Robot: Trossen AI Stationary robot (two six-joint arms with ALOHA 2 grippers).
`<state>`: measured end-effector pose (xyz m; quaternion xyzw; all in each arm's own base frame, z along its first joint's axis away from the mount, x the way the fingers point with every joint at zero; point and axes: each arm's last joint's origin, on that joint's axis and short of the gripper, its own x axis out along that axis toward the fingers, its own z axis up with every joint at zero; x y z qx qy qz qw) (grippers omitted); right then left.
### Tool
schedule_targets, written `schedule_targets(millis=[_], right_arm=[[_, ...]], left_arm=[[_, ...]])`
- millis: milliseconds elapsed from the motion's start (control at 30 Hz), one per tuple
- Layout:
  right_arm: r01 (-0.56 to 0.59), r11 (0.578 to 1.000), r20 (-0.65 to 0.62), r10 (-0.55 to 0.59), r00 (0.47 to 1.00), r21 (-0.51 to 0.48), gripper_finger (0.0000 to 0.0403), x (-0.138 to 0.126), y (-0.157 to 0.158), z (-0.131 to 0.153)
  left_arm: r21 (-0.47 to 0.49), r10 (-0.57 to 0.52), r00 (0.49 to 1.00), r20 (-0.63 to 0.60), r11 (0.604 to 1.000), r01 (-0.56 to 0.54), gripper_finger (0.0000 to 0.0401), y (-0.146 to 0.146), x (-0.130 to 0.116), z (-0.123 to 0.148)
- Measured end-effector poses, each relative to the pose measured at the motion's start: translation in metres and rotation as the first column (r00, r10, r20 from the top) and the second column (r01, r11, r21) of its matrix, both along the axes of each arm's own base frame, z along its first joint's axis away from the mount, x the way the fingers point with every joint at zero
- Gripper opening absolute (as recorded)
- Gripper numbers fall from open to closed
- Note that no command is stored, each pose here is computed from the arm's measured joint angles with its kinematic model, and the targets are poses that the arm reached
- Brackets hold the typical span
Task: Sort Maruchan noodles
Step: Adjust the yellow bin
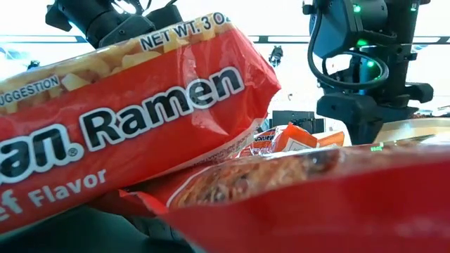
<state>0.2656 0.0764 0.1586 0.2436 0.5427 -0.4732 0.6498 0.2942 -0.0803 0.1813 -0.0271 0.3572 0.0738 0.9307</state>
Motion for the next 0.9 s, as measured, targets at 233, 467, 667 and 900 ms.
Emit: schedule_targets(millis=[233,467,667,900], right_arm=[[0.056,0.988,-0.013,-0.054,0.998,0.142,0.0224,-0.004,0.008,-0.009],[0.065,0.966,0.039,-0.077,0.996,0.249,0.0224,-0.001,0.020,-0.012],[0.036,0.927,0.067,-0.066,0.996,0.374,0.0224,0.005,0.029,-0.011],[0.030,0.858,0.045,-0.062,0.997,0.514,0.0224,0.008,0.034,-0.010]], left_arm=[[0.003,-0.002,1.000,-0.001,1.000,0.002,0.0207,0.000,0.000,0.000],[0.033,0.025,1.000,-0.012,0.999,-0.025,0.0207,0.002,-0.004,-0.007],[0.038,0.040,0.999,-0.017,0.998,-0.040,0.0207,0.004,-0.007,-0.011],[0.035,0.041,0.999,-0.007,0.999,-0.041,0.0207,0.003,-0.006,-0.010]])
